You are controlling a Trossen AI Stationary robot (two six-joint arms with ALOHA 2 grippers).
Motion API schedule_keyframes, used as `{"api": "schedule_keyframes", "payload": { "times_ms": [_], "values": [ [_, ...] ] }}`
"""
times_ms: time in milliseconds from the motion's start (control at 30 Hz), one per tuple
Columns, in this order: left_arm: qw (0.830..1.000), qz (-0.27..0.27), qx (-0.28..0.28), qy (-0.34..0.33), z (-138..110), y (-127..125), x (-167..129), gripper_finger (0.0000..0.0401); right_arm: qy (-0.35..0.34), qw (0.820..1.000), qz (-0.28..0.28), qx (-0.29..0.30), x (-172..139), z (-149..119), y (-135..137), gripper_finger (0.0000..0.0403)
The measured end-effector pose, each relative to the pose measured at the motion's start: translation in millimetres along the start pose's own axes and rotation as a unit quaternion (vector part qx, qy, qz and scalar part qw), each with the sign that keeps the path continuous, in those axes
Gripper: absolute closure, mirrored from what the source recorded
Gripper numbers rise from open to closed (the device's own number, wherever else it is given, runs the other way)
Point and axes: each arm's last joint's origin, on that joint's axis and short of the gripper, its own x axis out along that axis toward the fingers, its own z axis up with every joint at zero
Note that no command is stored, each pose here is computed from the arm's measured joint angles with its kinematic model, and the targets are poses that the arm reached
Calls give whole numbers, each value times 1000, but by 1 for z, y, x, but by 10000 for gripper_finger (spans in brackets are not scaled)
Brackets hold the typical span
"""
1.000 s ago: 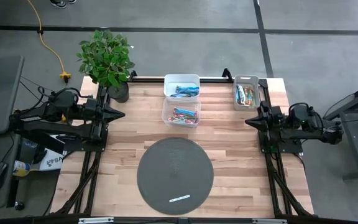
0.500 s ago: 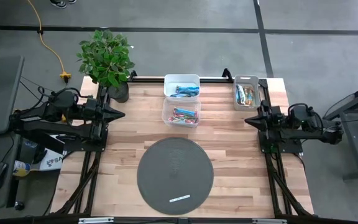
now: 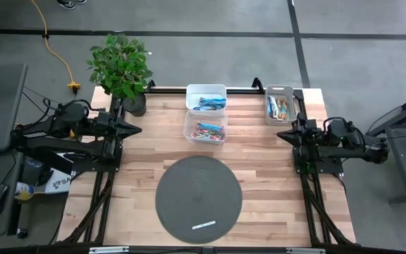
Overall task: Pick and place Granola Bars by type
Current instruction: Return to Home Position
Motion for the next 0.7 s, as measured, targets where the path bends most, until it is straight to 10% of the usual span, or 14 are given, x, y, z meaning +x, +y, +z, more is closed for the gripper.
{"api": "schedule_keyframes", "payload": {
  "times_ms": [700],
  "values": [
    [1000,0,0,0,0,0,0,400,-4,1000,-25,6,0,0,-2,402]
  ]
}}
